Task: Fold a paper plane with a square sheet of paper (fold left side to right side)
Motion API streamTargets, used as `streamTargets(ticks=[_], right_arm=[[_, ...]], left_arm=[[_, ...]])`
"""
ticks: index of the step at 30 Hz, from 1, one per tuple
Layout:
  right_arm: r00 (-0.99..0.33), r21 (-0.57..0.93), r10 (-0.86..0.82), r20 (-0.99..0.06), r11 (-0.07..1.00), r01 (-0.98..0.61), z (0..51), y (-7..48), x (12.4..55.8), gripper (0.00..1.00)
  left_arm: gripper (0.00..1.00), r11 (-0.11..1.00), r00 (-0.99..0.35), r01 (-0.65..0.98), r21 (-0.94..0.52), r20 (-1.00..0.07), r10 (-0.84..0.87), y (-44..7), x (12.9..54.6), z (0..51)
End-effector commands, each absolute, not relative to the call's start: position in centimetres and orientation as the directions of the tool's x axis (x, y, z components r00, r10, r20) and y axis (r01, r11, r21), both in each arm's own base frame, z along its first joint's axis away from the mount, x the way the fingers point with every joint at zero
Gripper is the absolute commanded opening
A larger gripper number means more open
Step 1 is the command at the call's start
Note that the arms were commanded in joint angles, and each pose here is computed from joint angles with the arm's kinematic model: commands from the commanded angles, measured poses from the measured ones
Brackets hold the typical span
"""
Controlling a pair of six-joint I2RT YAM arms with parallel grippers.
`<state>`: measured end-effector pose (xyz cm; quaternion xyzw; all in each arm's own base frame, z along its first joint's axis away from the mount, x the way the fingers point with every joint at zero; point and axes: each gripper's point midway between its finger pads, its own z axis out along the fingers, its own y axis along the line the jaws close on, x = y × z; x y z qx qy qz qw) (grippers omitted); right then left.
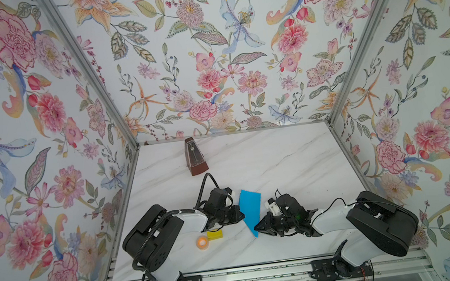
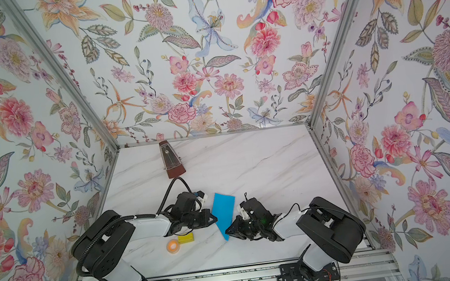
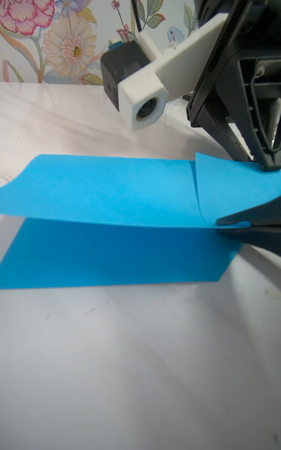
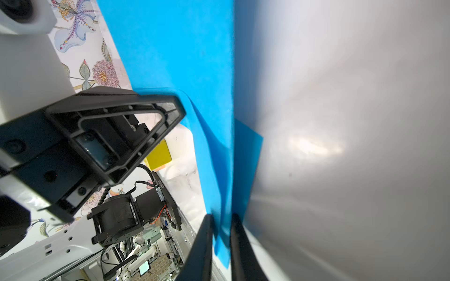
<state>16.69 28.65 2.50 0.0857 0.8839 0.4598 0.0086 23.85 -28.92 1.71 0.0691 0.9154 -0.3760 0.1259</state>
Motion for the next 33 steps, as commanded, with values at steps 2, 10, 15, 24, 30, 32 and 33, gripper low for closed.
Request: streamTargets(ticks=[2, 10, 15, 24, 30, 32, 33], right_arm=[[-0.984, 0.804, 0.165, 0.063, 0.576, 0.148, 1.7, 28.3, 16.4, 0.1], [-0.985, 0.793, 0.158, 0.07, 0.59, 0.151, 1.0, 28.2, 16.3, 0.0], [-0.986, 0.791, 0.145, 0.078, 0.594, 0.15, 0.8, 28.3, 16.2, 0.0], [-0.987, 0.788, 0.135, 0.088, 0.597, 0.152, 0.5, 28.4, 16.1, 0.0], [-0.987, 0.784, 0.135, 0.093, 0.601, 0.156, 0.3, 28.4, 16.0, 0.0], [-0.987, 0.781, 0.133, 0.093, 0.605, 0.155, 0.2, 28.3, 16.0, 0.0], [-0.987, 0.776, 0.131, 0.093, 0.611, 0.155, 0.1, 28.3, 16.0, 0.0]], left_arm=[[0.02, 0.777, -0.971, 0.156, -0.61, -0.237, 0.009, -26.9, 23.6, 0.0], [0.09, 0.785, -0.966, 0.188, -0.59, -0.256, 0.039, -26.6, 23.4, 1.0], [0.1, 0.786, -0.962, 0.213, -0.581, -0.267, 0.063, -26.8, 23.7, 1.9], [0.18, 0.792, -0.954, 0.231, -0.565, -0.291, 0.07, -26.9, 24.2, 2.6], [0.07, 0.789, -0.952, 0.232, -0.568, -0.298, 0.065, -27.1, 24.6, 2.9], [0.04, 0.786, -0.954, 0.231, -0.573, -0.294, 0.066, -27.1, 24.4, 3.1], [0.02, 0.787, -0.954, 0.229, -0.573, -0.291, 0.066, -27.1, 24.3, 3.1]])
